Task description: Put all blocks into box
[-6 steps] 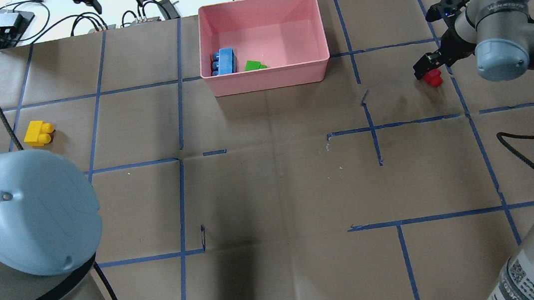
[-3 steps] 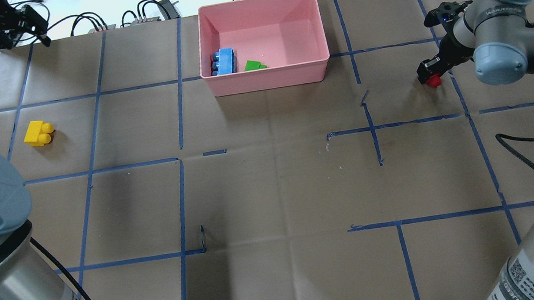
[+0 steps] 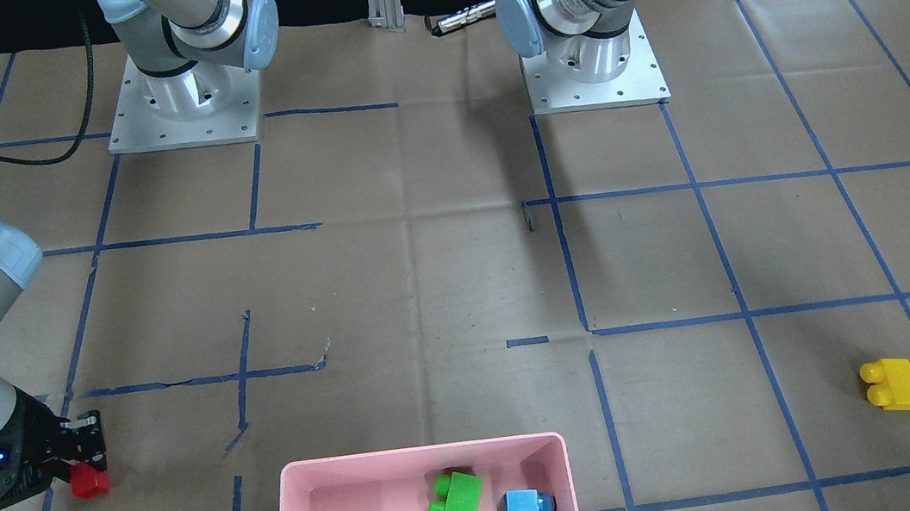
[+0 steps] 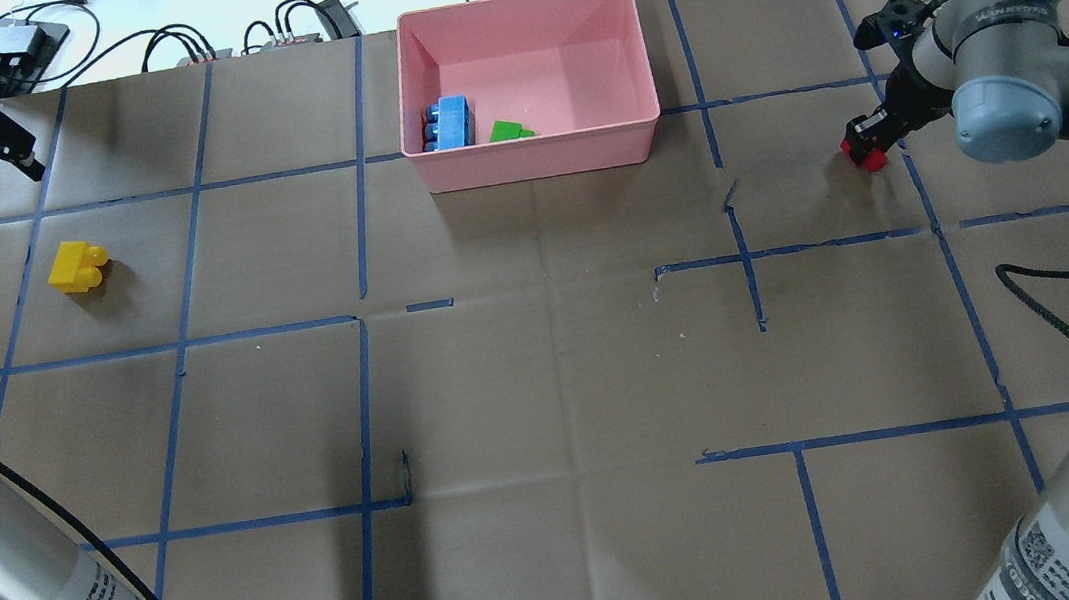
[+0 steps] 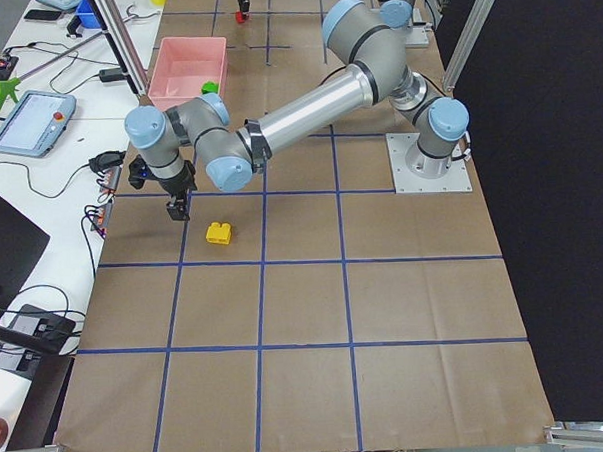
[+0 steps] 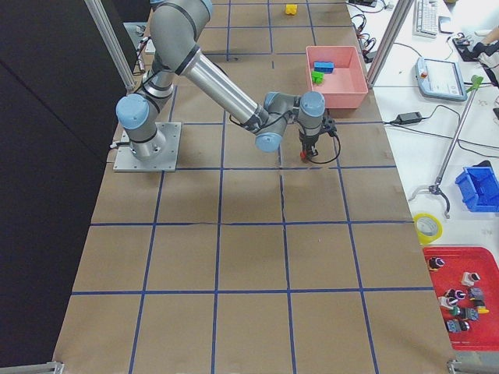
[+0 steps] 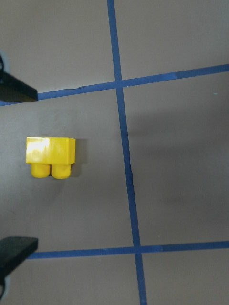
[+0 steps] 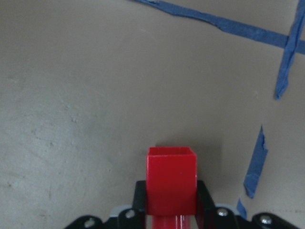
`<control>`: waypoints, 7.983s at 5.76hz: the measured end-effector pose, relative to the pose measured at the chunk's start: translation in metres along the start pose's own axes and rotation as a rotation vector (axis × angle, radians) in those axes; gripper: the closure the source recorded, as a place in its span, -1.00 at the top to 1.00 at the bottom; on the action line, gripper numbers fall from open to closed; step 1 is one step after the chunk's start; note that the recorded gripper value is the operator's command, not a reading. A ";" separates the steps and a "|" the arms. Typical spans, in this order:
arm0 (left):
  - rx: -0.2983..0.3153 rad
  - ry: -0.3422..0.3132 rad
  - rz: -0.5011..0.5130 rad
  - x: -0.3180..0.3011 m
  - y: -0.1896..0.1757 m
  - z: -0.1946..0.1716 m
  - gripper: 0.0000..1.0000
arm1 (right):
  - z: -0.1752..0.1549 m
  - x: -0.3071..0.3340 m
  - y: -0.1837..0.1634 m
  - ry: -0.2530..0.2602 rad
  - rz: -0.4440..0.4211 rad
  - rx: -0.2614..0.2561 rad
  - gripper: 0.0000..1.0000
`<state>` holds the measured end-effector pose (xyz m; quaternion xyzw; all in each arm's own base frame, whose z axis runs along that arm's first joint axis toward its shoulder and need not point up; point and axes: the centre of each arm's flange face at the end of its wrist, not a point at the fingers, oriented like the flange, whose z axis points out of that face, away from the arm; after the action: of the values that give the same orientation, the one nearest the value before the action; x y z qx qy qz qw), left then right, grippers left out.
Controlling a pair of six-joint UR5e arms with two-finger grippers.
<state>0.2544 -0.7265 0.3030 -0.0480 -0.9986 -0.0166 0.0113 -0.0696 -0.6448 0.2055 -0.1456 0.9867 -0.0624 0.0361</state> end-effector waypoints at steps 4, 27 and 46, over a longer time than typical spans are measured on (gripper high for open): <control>0.005 -0.001 0.003 0.011 0.030 0.099 0.99 | -0.134 -0.057 -0.048 -0.090 0.090 -0.142 -0.90; 0.137 0.012 -0.188 0.557 -0.126 0.024 1.00 | -0.286 -0.281 0.126 0.140 0.297 -0.056 0.99; 0.117 -0.019 0.070 0.408 0.184 -0.190 1.00 | -0.281 -0.280 0.119 0.123 0.302 -0.069 0.99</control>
<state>-0.1303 -0.5107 0.5088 -0.0824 -0.9957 0.0429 0.0053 0.1394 -0.4187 0.4821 0.0071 0.9993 -0.0313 -0.0206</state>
